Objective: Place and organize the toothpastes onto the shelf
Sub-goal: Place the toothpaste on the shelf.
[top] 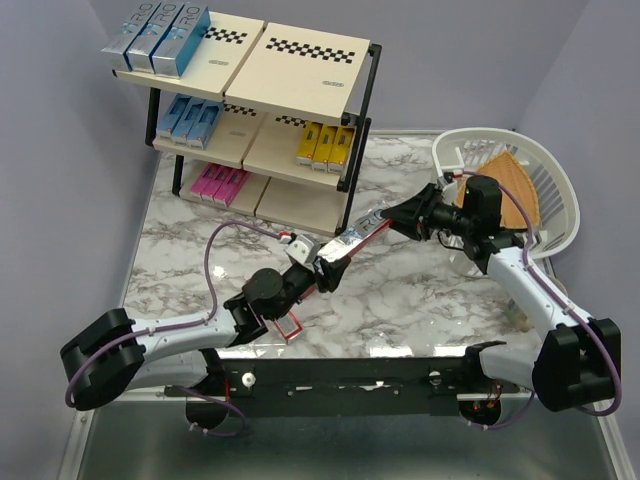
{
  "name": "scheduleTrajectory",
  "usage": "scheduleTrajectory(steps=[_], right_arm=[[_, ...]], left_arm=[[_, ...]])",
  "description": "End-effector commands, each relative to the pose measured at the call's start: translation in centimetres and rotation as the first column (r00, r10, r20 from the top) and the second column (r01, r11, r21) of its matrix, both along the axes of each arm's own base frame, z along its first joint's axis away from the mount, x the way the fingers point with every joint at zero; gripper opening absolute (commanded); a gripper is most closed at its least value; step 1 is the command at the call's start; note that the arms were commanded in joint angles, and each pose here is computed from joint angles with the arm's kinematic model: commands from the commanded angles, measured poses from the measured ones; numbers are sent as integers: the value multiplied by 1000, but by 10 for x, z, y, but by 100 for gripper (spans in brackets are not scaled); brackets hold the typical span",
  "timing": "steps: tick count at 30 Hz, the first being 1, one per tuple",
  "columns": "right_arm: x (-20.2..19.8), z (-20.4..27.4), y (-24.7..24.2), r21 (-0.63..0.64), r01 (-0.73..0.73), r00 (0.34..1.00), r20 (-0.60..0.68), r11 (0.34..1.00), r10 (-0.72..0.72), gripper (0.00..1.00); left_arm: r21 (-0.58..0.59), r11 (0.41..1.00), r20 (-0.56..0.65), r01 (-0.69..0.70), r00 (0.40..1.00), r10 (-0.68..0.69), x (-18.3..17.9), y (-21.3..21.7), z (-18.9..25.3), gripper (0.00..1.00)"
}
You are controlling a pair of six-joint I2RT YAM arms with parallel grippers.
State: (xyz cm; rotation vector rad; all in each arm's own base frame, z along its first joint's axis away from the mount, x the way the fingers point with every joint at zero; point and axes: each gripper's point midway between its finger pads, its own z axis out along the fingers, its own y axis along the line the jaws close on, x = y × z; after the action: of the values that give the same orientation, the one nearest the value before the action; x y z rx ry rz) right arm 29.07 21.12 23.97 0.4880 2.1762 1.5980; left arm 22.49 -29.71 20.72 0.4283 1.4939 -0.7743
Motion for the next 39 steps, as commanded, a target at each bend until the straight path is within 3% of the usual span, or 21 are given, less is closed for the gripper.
scheduleTrajectory(steps=[1, 11, 14, 15, 18, 21, 26, 32, 39], right_arm=[[-12, 16, 6, 72, -63, 998, 4, 995, 63, 31], [-14, 12, 7, 86, -75, 997, -5, 993, 76, 34], [-12, 12, 5, 61, -70, 998, 0, 996, 70, 47], [-12, 11, 4, 54, -68, 998, -1, 996, 68, 58], [-9, 14, 3, 32, -69, 997, 21, 997, 68, 78], [-8, 18, 2, 11, -77, 996, 42, 997, 76, 86], [-6, 26, -1, -19, -81, 992, 92, 997, 82, 91], [-4, 39, -7, -86, -75, 982, 168, 993, 89, 92], [4, 62, -28, -270, 22, 944, 323, 963, 69, 92]], left_arm=[[-80, 995, 72, -58, 995, 64, 13, -1, 31, 62], [-119, 993, 105, -25, 994, 38, 12, -9, 49, 50], [-129, 992, 110, -12, 994, 26, 8, -6, 55, 43], [-120, 993, 105, -5, 994, 17, 6, -6, 53, 41], [-118, 993, 106, 3, 994, 10, 2, -2, 56, 35], [-107, 994, 109, 21, 994, -10, -2, -1, 59, 30], [-102, 995, 108, 15, 994, -4, -5, 6, 63, 20], [-71, 997, 125, -11, 992, 20, -2, 11, 70, 20], [-72, 997, 215, -27, 976, 42, -1, 16, 134, 20]])
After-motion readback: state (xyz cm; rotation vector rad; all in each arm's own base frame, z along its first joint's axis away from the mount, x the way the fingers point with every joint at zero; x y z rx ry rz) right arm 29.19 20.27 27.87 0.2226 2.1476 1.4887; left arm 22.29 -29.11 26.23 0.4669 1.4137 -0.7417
